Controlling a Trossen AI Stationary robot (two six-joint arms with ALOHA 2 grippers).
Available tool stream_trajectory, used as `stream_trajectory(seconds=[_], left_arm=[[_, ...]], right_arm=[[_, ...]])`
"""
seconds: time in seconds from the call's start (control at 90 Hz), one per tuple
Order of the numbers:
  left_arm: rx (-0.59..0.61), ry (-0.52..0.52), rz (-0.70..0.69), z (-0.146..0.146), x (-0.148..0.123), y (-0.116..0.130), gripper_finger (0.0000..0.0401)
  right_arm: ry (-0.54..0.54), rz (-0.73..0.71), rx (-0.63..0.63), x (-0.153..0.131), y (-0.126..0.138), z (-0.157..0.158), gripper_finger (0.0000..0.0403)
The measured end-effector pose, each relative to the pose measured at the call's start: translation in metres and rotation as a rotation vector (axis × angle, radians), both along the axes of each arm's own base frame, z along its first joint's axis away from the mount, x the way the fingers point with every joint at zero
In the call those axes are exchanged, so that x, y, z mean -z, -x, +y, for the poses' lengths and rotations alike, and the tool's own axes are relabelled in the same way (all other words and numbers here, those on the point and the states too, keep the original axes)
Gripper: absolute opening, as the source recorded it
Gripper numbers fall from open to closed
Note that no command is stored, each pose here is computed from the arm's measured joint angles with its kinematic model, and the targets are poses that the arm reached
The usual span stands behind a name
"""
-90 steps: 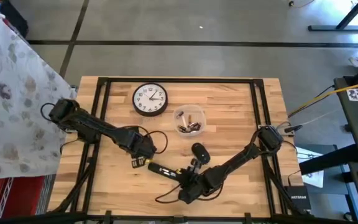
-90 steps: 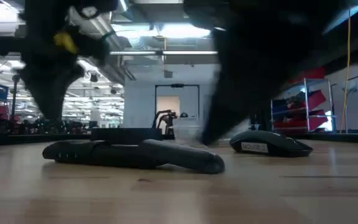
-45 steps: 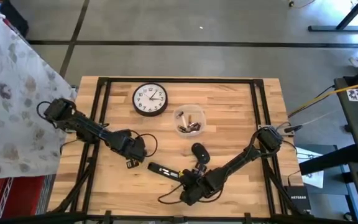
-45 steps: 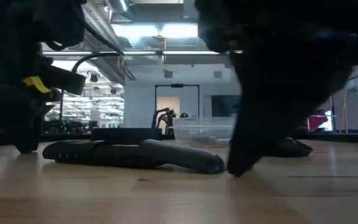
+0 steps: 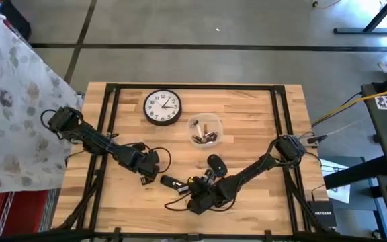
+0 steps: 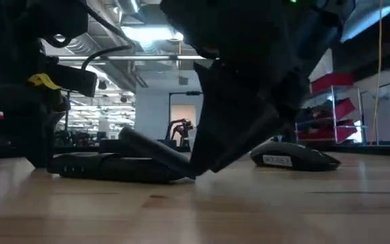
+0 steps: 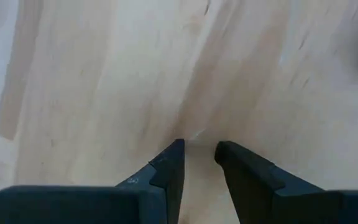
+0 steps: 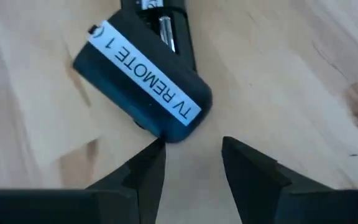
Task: Insert battery
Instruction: Close the remote control battery cover
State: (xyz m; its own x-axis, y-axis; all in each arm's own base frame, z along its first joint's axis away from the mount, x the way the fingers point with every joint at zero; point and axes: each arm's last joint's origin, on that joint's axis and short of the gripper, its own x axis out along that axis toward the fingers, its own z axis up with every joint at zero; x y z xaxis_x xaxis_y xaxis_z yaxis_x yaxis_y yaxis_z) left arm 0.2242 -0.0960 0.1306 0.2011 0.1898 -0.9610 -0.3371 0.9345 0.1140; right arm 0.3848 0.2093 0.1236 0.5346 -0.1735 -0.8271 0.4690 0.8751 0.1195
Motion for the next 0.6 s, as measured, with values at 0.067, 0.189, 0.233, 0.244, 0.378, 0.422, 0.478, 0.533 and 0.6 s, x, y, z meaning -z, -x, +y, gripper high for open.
stream_trajectory(seconds=[0.067,0.189,0.233,0.244,0.378,0.422,0.478,0.533,0.6], left_arm=[[0.000,0.000,0.000,0.000,0.000,0.000,0.0095],[0.001,-0.001,0.000,0.000,0.000,0.000,0.0095],[0.000,-0.001,0.000,0.000,0.000,0.000,0.0095],[0.000,-0.001,0.000,0.000,0.000,0.000,0.0095],[-0.003,-0.004,-0.002,0.000,0.000,0.000,0.0095],[-0.003,-0.004,-0.002,0.000,0.000,0.000,0.0095],[-0.003,-0.005,-0.002,0.000,0.000,0.000,0.0095],[-0.003,-0.005,-0.001,0.000,0.000,0.000,0.0095],[-0.003,-0.005,0.000,0.000,0.000,0.000,0.0095]], right_arm=[[-0.003,-0.002,0.000,-0.001,0.000,0.000,0.0147],[-0.017,-0.012,-0.005,-0.007,-0.003,0.003,0.0147],[-0.032,-0.013,-0.010,-0.010,-0.004,0.005,0.0147],[-0.036,-0.013,-0.012,-0.011,-0.005,0.005,0.0147],[-0.053,-0.026,-0.029,-0.023,-0.010,0.009,0.0147],[-0.055,-0.036,-0.039,-0.026,-0.012,0.010,0.0147],[-0.052,-0.032,-0.041,-0.029,-0.012,0.010,0.0147],[-0.045,-0.006,-0.028,-0.031,-0.011,0.009,0.0147],[-0.045,0.037,0.014,-0.034,-0.008,0.008,0.0147]])
